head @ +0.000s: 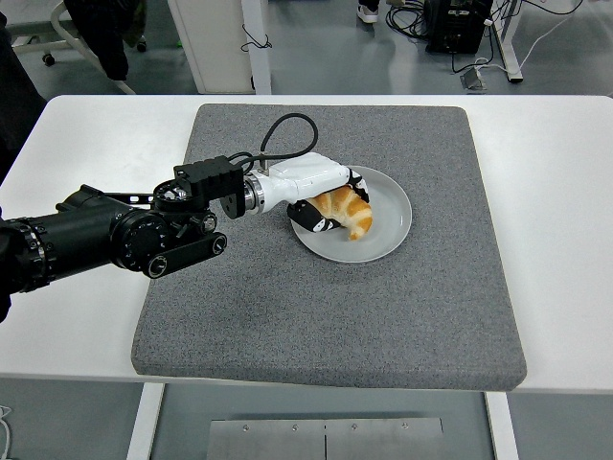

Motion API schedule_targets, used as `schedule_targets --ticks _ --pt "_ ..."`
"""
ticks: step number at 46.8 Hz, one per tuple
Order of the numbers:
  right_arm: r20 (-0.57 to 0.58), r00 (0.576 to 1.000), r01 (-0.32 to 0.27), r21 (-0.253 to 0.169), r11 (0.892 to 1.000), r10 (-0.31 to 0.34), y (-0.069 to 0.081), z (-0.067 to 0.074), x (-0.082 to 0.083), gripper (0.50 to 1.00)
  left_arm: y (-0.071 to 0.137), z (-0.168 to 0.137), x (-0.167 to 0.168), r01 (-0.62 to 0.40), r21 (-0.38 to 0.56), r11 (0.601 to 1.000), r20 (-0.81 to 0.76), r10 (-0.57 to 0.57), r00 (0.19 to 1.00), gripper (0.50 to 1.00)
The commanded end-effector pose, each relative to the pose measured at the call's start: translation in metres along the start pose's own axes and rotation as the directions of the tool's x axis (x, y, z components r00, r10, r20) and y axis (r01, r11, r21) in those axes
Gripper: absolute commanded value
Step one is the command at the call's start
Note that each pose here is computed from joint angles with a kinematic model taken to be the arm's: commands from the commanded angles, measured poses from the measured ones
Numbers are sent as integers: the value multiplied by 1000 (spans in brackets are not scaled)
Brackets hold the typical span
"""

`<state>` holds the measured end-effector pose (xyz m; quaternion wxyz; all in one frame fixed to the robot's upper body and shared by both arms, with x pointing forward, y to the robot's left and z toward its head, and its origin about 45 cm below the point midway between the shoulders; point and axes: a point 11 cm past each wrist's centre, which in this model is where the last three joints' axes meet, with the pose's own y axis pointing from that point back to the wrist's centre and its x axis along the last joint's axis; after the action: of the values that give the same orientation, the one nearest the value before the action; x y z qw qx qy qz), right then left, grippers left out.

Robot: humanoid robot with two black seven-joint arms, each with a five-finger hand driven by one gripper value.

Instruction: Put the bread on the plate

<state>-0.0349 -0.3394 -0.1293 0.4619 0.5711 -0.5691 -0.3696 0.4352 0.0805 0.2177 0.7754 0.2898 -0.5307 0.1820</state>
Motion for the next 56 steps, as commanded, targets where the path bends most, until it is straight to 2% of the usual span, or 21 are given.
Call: schedule_targets --ticks 1,8,12,17,31,46,56 --pt "0 1000 0 0 1000 0 0 0 0 1000 0 0 -2 -1 0 1000 -2 1 1000 511" --pt "0 1000 0 0 1000 0 0 0 0 1000 0 -1 -2 0 2 1000 -1 0 1000 552" --pt "0 1000 0 0 1000 0 0 0 0 1000 1 -2 -2 -1 5 1000 -2 1 1000 605" --pt "0 1000 0 0 1000 0 0 0 0 1000 1 -2 -3 0 5 1000 -3 0 1000 699" --pt "-1 1000 -1 0 1000 1 0 0 0 1000 1 1 -6 8 -8 1000 -30 -8 1000 846" --pt "0 1000 0 0 1000 0 0 0 0 1000 4 -3 9 -45 -21 999 -113 43 993 945" --pt "0 1000 0 0 1000 0 0 0 0 1000 9 -12 36 -130 11 991 -299 127 946 957"
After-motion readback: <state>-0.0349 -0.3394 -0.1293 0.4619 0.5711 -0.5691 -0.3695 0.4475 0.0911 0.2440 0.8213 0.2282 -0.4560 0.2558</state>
